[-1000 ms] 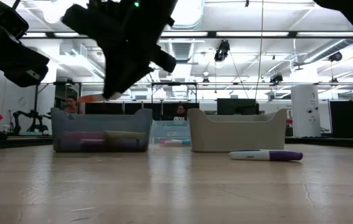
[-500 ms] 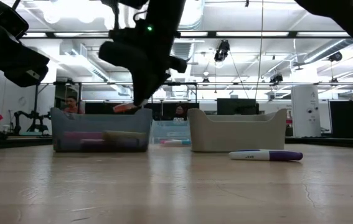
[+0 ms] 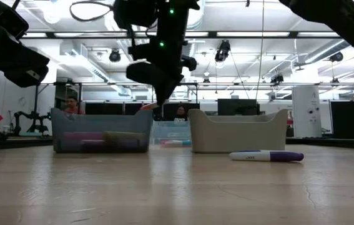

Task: Pick & Place Markers
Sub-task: Put the small orange highlighter pen into the transparent bin, then put the small purple highlighter pen into the transparent bin

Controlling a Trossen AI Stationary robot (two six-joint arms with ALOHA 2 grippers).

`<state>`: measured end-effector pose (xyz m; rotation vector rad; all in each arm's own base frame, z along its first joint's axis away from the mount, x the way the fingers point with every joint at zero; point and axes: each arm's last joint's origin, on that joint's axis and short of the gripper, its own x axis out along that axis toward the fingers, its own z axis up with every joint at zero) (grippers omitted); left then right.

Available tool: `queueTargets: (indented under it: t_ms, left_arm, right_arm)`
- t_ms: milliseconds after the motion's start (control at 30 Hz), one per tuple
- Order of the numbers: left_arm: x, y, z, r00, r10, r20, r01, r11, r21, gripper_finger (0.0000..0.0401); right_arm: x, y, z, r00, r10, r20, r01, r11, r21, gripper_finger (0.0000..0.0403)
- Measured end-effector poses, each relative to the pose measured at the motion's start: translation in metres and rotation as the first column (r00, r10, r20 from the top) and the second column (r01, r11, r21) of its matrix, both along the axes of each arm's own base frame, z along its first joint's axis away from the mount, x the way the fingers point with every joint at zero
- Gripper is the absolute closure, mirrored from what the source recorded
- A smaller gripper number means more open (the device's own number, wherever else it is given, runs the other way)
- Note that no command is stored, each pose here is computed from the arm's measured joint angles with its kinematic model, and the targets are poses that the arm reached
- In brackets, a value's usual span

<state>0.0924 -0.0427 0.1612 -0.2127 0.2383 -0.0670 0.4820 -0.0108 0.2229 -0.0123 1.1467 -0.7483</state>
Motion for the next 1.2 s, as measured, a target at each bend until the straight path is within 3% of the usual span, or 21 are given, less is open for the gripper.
queueTargets:
  t_ms: [467, 667, 1033, 1200]
  left_arm:
    - [0.000, 0.000, 0.000, 1.000, 0.000, 0.000, 0.000, 1.000, 0.002, 0.0401]
    - [0.000, 0.000, 0.000, 1.000, -0.001, 0.000, 0.001, 1.000, 0.002, 0.0401]
    - [0.000, 0.000, 0.000, 1.000, 0.000, 0.000, 0.000, 1.000, 0.001, 0.0401]
    - [0.000, 0.000, 0.000, 1.000, -0.001, 0.000, 0.001, 1.000, 0.001, 0.0401]
  right_arm:
    - [-0.019, -0.120, 0.005, 0.985, -0.164, -0.054, 0.162, 0.986, -0.047, 0.0378]
    - [-0.030, -0.162, 0.002, 0.972, -0.233, -0.024, 0.234, 0.970, 0.058, 0.0376]
    - [-0.030, -0.170, -0.003, 0.972, -0.236, -0.007, 0.236, 0.969, 0.075, 0.0262]
    - [-0.028, -0.163, -0.002, 0.979, -0.205, -0.018, 0.206, 0.976, 0.071, 0.0231]
